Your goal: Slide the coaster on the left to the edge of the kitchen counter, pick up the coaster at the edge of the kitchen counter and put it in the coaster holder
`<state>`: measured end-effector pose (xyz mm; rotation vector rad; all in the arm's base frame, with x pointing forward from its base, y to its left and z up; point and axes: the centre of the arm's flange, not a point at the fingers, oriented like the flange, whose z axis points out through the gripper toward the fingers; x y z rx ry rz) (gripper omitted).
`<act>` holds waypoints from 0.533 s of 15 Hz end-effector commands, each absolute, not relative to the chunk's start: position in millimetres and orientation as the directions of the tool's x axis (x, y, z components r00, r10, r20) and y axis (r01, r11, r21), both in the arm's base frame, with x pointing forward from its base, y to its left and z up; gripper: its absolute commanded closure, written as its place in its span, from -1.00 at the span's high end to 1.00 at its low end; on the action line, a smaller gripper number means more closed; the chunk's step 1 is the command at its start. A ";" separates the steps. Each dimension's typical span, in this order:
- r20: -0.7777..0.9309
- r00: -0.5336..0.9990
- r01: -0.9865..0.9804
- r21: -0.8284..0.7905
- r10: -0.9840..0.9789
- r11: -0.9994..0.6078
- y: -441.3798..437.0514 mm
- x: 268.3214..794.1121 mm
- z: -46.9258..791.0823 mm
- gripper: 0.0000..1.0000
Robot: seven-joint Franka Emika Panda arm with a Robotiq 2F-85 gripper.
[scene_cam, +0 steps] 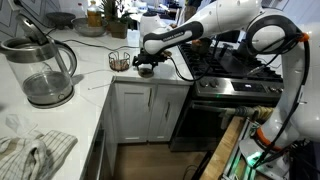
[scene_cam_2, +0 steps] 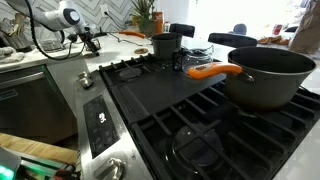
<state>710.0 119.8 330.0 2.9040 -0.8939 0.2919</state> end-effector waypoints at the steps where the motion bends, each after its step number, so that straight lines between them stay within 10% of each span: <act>1: 0.161 0.797 -0.594 0.042 -0.582 -0.803 135.1 672.9 292.6 1.00; 8: 0.153 0.793 -0.601 0.037 -0.590 -0.798 142.3 664.1 293.3 1.00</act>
